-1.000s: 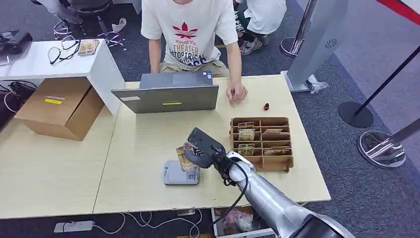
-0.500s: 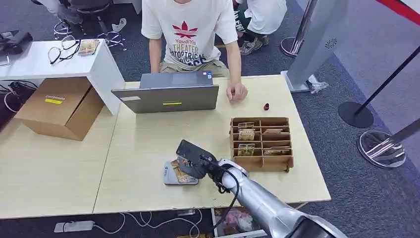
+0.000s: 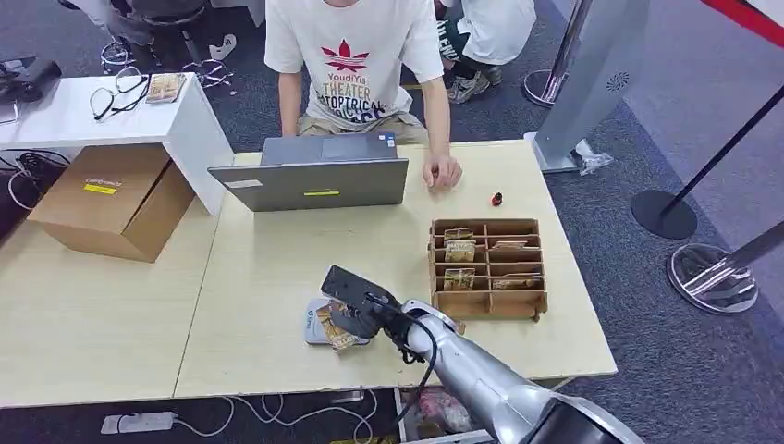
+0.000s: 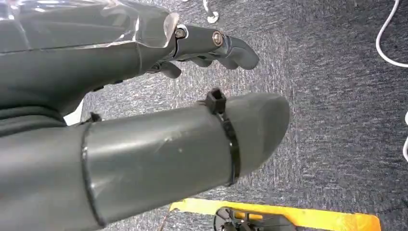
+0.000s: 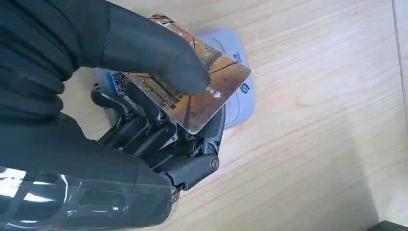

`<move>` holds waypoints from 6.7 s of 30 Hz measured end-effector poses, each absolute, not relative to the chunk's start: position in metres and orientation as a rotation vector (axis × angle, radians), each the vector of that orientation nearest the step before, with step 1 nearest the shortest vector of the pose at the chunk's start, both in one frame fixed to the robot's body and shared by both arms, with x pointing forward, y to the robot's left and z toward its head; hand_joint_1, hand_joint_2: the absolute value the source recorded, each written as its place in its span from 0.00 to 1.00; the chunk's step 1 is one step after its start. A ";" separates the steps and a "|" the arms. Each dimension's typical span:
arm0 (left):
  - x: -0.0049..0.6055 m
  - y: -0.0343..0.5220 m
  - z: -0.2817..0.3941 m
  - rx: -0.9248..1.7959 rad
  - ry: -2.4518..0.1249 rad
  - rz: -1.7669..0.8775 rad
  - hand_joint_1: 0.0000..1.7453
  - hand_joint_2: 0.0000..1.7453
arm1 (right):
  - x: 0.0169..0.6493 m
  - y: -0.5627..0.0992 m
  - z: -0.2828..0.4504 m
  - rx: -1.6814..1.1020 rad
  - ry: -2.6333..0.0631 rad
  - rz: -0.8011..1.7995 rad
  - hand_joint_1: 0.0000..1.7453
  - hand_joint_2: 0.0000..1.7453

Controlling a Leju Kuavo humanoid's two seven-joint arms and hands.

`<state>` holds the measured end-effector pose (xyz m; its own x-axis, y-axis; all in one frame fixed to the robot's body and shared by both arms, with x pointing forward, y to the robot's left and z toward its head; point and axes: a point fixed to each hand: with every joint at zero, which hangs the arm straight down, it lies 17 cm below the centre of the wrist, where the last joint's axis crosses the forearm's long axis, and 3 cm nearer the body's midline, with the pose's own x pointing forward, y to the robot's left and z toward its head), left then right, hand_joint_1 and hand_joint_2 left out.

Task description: Pass the card to the sensor for recognition and then transmit it.

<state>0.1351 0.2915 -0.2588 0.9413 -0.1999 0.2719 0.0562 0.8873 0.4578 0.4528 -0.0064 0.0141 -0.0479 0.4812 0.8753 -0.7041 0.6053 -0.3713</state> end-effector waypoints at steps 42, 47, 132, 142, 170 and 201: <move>0.135 0.292 -0.258 0.464 -0.325 -0.125 0.00 0.00 | 0.515 -0.038 0.146 0.162 -1.730 0.700 1.00 1.00; 0.135 0.292 -0.258 0.464 -0.324 -0.118 0.00 0.00 | 0.523 -0.056 0.190 0.080 -1.869 0.627 1.00 1.00; 0.120 0.304 -0.260 0.494 -0.324 -0.103 0.00 0.00 | 0.495 -0.167 0.323 -0.662 -2.294 0.662 0.30 1.00; 0.114 0.305 -0.261 0.494 -0.315 -0.083 0.00 0.00 | 0.469 -0.192 0.298 -0.751 -2.268 0.706 0.46 1.00; 0.105 0.306 -0.262 0.501 -0.296 -0.068 0.00 0.00 | 0.358 -0.292 0.189 -1.216 -1.905 0.905 0.50 1.00; 0.110 0.303 -0.262 0.488 -0.304 -0.081 0.00 0.00 | 0.387 -0.273 0.146 -1.027 -1.826 0.957 0.52 1.00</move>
